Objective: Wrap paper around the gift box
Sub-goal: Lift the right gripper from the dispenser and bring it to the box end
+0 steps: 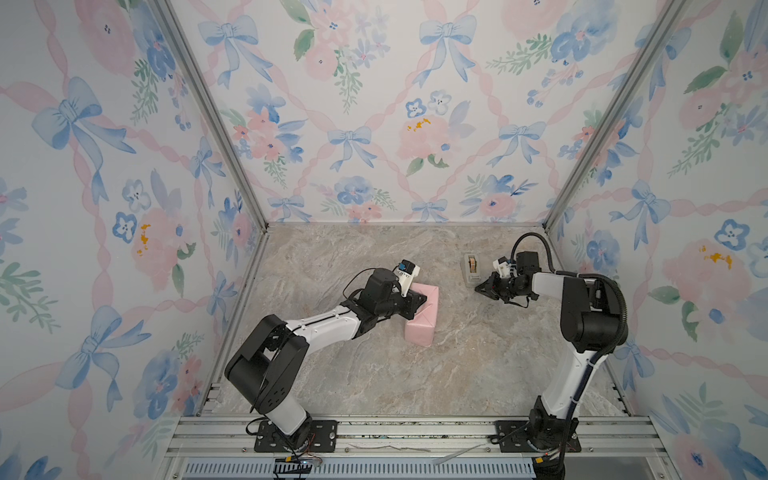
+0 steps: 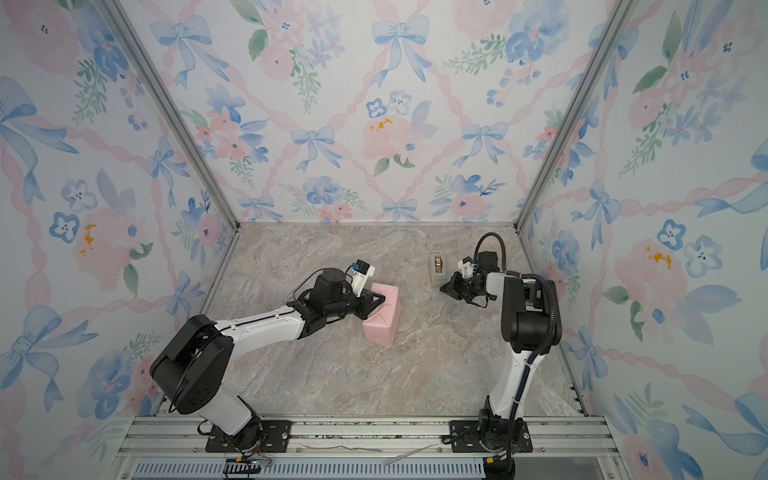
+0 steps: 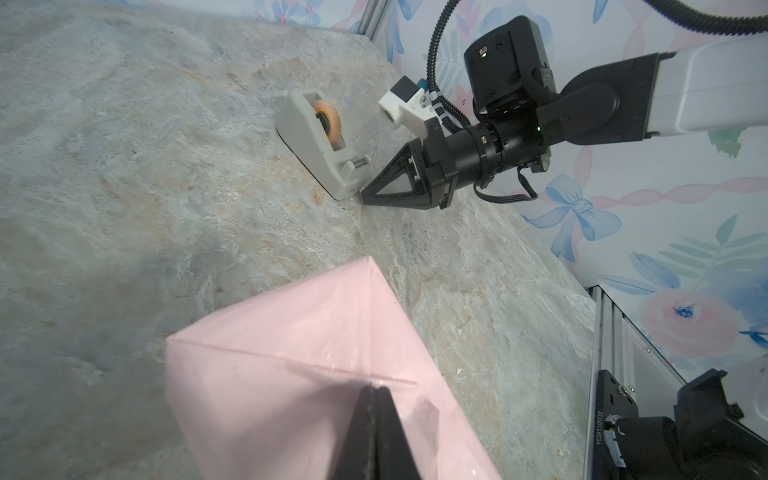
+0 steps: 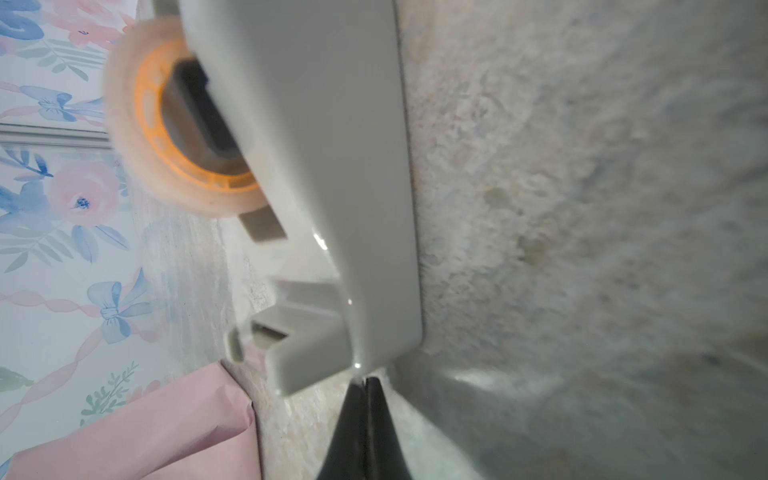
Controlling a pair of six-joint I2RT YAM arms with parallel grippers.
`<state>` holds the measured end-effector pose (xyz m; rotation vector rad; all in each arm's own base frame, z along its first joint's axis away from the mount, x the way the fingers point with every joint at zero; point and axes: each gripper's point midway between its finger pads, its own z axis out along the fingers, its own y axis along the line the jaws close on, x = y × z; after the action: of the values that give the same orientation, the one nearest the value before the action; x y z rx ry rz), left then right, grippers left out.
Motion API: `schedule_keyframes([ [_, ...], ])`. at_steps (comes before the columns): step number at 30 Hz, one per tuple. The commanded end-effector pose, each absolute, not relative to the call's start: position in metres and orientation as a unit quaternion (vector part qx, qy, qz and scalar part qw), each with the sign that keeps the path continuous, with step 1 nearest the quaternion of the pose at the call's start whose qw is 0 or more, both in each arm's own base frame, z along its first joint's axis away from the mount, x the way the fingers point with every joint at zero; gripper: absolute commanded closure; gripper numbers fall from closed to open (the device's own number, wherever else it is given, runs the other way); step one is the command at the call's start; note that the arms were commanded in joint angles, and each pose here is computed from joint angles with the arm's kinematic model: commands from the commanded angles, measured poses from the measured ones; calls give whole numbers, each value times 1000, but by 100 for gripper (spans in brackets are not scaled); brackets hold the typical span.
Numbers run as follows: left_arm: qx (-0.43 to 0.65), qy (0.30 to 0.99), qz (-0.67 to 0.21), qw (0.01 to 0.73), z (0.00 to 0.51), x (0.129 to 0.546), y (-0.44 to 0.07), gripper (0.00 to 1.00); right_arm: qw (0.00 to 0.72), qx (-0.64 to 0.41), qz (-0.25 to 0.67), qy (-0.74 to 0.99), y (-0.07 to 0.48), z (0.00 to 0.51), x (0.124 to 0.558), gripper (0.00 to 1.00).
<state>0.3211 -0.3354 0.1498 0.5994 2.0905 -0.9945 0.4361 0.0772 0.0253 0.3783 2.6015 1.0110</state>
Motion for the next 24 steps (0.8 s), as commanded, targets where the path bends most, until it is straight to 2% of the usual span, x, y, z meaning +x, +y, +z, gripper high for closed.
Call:
schedule_keyframes([
  [1, 233, 838, -372, 324, 125, 305, -328, 94, 139, 153, 333, 920, 73, 11, 428, 100],
  [6, 233, 838, -372, 324, 125, 304, -328, 94, 160, 140, 342, 915, 75, 26, 427, 100],
  [16, 234, 837, -373, 324, 126, 303, -328, 94, 267, 32, 367, 890, 121, 142, 401, 100],
  [24, 235, 833, -376, 330, 132, 301, -327, 94, 248, -49, 404, 879, 198, 172, 354, 100],
])
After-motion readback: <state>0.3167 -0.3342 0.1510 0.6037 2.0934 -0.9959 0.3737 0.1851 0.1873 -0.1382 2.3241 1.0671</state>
